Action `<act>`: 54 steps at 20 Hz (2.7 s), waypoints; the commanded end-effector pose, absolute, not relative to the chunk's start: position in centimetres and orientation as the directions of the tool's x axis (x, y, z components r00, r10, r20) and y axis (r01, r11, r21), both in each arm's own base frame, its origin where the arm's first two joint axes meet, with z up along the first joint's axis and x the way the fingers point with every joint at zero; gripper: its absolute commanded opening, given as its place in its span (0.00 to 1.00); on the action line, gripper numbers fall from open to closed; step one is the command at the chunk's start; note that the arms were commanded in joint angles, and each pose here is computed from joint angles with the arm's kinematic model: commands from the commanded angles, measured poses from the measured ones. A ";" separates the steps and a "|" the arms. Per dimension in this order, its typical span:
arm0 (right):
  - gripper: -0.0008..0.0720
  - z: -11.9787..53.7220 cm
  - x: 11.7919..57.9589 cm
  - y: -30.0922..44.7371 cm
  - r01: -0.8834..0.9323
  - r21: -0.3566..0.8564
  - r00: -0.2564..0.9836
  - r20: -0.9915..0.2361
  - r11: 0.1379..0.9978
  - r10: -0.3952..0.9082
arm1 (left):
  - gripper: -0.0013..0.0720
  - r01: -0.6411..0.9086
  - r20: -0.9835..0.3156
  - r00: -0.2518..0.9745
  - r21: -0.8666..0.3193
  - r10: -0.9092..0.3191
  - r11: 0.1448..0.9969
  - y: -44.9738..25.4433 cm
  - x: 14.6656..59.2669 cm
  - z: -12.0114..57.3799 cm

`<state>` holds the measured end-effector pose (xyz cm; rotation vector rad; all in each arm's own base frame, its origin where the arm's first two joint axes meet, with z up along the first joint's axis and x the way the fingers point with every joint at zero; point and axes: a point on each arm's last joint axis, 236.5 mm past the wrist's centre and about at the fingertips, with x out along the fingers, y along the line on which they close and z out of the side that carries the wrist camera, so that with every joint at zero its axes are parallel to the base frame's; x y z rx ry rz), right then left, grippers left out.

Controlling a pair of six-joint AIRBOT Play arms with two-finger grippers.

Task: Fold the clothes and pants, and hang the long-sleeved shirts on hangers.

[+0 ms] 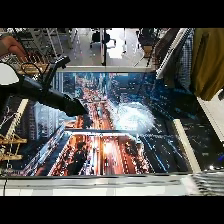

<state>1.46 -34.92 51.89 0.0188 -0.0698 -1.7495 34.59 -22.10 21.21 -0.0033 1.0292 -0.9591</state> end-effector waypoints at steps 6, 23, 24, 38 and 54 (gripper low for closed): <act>0.07 48.9 -13.6 -42.3 0.885 0.139 -0.451 0.020 -0.444 -0.892 | 0.76 0.674 -0.728 0.150 -0.420 -0.669 0.608 -21.7 34.3 21.1; 0.07 58.8 -10.9 -39.5 0.968 0.176 -0.239 0.406 -0.181 -0.882 | 0.76 0.676 -0.769 0.035 -0.452 -0.638 0.581 -21.0 31.6 20.1; 0.07 58.1 -11.1 -40.3 0.967 0.178 -0.241 0.386 -0.185 -0.891 | 0.76 0.677 -0.769 0.034 -0.452 -0.638 0.581 -21.0 31.6 20.1; 0.86 49.3 -11.4 -43.4 0.952 0.210 -0.241 0.062 -0.223 -0.969 | 0.76 0.677 -0.769 0.035 -0.452 -0.639 0.581 -21.0 31.6 20.1; 0.79 35.6 31.3 -1.5 -0.229 0.271 0.791 -0.508 0.935 0.341 | 0.66 0.026 -0.880 0.312 0.385 0.358 0.923 3.4 37.3 18.3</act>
